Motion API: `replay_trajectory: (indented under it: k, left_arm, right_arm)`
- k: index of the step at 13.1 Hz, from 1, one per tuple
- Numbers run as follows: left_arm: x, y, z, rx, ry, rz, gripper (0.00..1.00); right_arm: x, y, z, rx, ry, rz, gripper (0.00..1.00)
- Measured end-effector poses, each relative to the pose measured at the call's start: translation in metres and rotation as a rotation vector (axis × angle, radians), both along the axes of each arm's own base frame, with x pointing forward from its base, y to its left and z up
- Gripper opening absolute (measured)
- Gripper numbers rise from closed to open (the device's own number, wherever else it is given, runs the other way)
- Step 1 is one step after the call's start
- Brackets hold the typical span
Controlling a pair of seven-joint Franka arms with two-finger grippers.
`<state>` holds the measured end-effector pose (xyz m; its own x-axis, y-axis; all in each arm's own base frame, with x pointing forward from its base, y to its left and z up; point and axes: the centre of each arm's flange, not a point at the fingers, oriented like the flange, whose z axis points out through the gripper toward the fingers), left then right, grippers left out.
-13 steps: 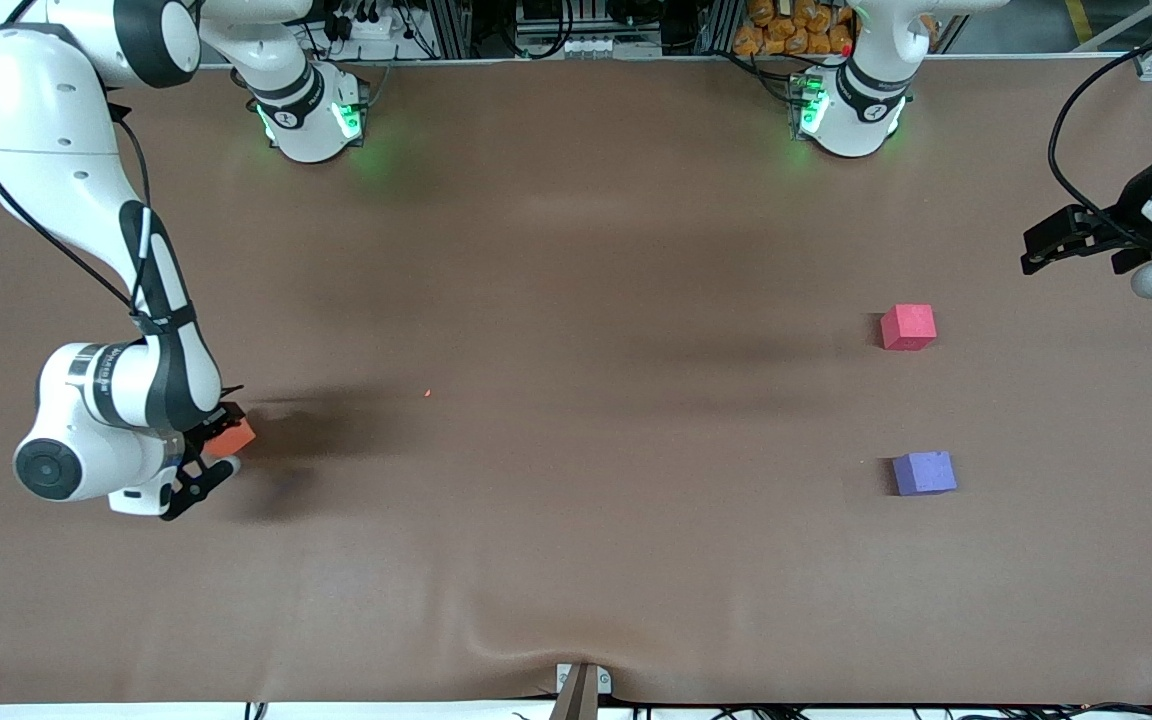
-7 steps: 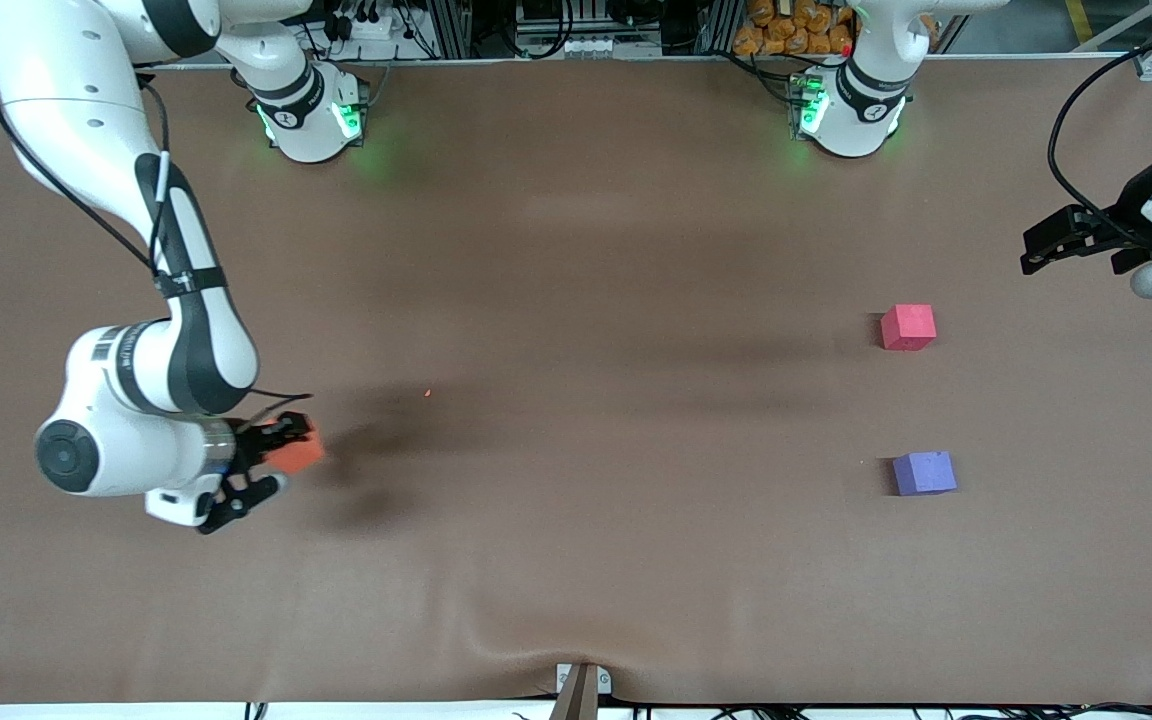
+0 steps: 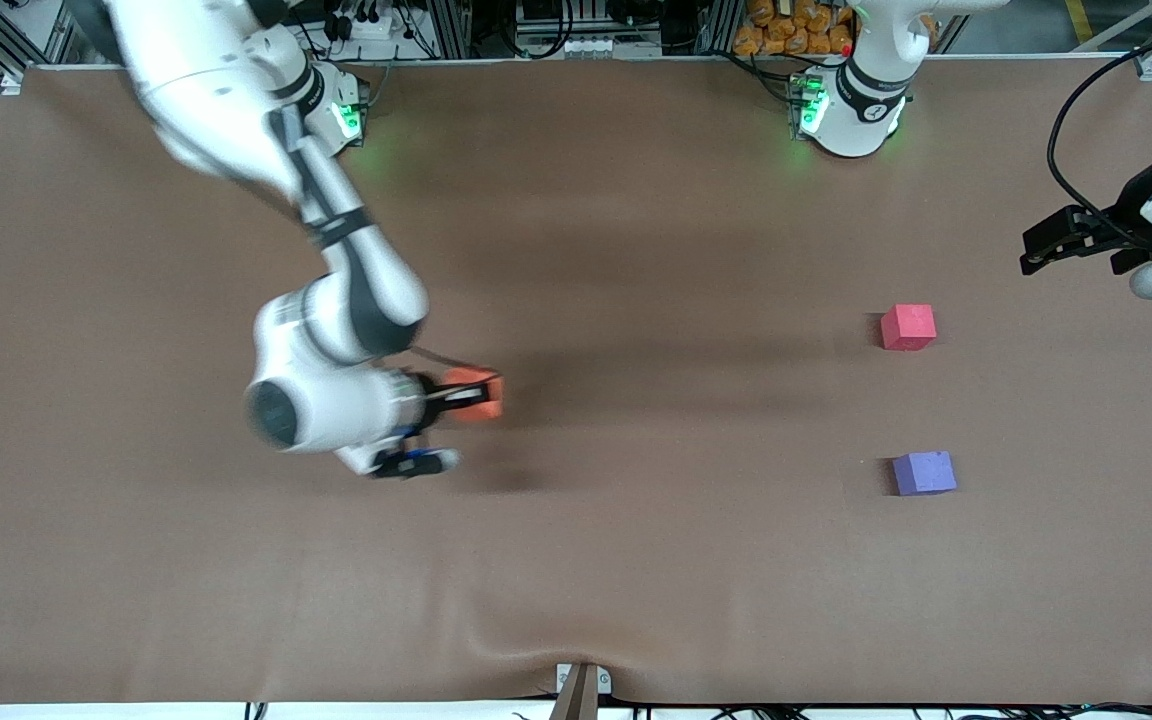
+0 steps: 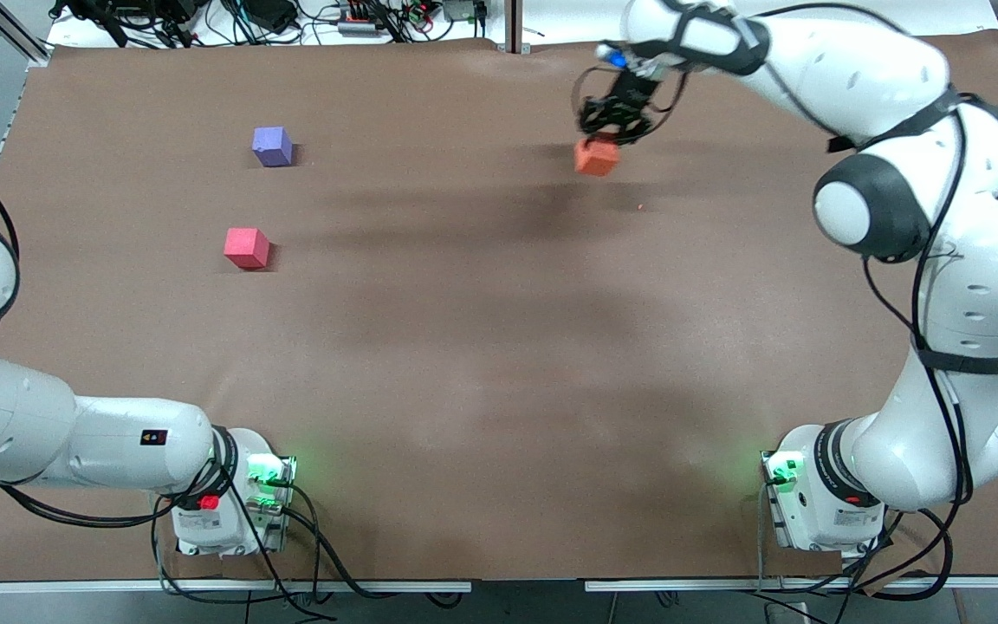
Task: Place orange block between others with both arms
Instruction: 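Carry the orange cube toward table center while the left gripper approaches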
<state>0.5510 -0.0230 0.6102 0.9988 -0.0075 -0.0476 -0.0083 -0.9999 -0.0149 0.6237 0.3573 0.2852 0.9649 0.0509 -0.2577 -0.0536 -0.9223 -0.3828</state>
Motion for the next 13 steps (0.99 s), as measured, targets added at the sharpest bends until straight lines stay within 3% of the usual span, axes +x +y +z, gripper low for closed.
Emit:
replay_trajectory:
  k: [3, 7, 13]
  left_arm:
    - [0.000, 0.000, 0.000, 0.000, 0.001, 0.000, 1.00]
    - [0.000, 0.000, -0.001, 0.000, 0.003, 0.000, 1.00]
    - [0.001, -0.001, -0.003, 0.000, 0.005, -0.001, 1.00]
  right_arm:
    - [-0.035, 0.084, -0.020, -0.001, -0.037, -0.140, 0.53]
    - [-0.060, 0.134, -0.056, 0.083, -0.077, -0.275, 0.53]
    - [-0.070, 0.147, -0.064, 0.097, -0.086, -0.292, 0.56]
